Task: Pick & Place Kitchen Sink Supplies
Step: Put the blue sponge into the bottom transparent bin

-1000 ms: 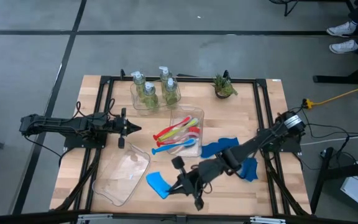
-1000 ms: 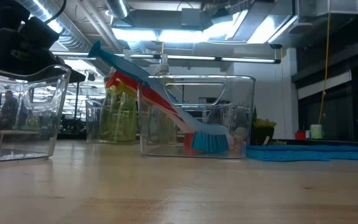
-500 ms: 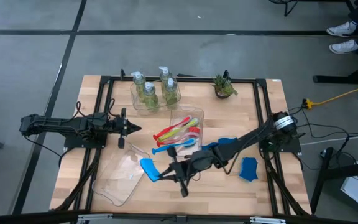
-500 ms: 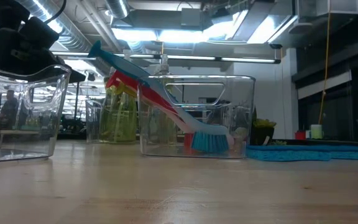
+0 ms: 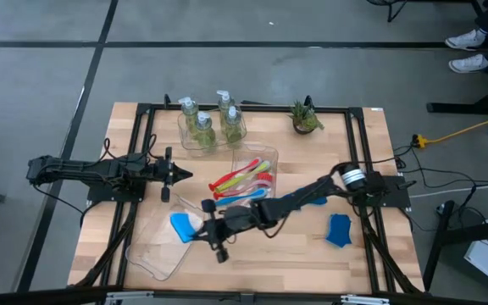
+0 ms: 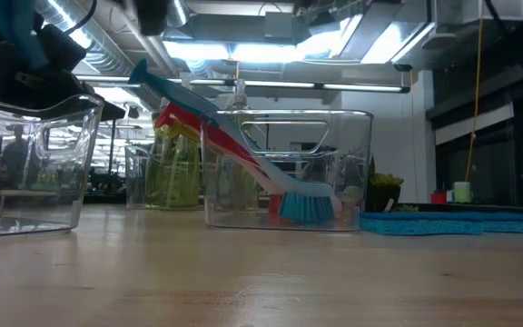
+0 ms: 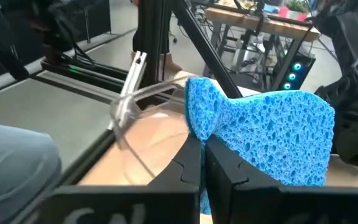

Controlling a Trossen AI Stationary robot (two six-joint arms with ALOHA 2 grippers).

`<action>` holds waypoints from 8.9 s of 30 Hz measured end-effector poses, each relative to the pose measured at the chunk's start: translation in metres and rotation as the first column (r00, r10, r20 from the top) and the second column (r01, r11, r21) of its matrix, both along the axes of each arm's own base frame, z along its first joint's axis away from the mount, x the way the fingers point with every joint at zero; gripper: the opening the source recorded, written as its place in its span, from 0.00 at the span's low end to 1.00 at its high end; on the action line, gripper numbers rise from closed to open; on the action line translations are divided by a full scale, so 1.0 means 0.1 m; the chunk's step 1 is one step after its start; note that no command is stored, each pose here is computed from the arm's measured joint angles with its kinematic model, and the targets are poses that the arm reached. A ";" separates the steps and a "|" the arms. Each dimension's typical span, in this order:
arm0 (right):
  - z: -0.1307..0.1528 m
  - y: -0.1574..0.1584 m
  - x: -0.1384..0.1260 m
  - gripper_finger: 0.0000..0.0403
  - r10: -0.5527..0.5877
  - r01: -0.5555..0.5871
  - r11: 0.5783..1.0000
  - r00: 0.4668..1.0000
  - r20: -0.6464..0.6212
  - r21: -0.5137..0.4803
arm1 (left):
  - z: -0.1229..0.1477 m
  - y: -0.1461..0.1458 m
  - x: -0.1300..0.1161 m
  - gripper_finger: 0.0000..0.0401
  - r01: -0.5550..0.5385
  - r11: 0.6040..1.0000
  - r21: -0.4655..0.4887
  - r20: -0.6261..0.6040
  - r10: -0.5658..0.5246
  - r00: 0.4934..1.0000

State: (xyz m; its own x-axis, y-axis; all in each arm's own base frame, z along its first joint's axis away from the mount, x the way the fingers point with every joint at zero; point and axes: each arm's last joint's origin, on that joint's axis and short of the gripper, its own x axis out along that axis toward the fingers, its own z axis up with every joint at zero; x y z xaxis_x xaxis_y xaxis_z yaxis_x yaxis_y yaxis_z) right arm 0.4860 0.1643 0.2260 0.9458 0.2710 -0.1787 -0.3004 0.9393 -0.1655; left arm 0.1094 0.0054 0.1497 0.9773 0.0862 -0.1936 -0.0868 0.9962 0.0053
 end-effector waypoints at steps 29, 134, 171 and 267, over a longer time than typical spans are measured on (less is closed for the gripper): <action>-0.20 -0.23 0.34 0.35 -0.029 0.029 0.998 1.000 0.009 -0.048 | 0.01 0.00 0.00 0.03 0.000 1.000 0.000 0.006 0.000 1.000; -1.05 -0.44 -2.29 0.34 -0.505 0.231 0.846 0.636 -0.583 -0.480 | 0.01 0.00 0.00 0.02 0.000 1.000 0.000 0.007 0.000 1.000; -0.10 -0.04 -1.74 0.01 0.221 -0.173 0.971 0.917 -0.332 0.168 | 0.01 0.00 0.00 0.03 0.000 1.000 0.000 0.007 0.000 1.000; -0.20 -0.85 0.41 0.18 0.233 -0.142 0.937 0.935 0.269 -0.319 | 0.01 0.00 0.00 0.02 0.000 1.000 0.000 0.007 0.000 1.000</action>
State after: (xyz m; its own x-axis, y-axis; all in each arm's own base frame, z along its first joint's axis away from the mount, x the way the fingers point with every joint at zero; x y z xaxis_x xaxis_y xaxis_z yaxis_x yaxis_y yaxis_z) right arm 0.5275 0.0792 0.2062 0.9038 0.4278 0.0052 -0.3601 0.7672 -0.5307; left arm 0.1095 0.0054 0.1505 0.9787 0.0860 -0.1864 -0.0866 0.9962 0.0049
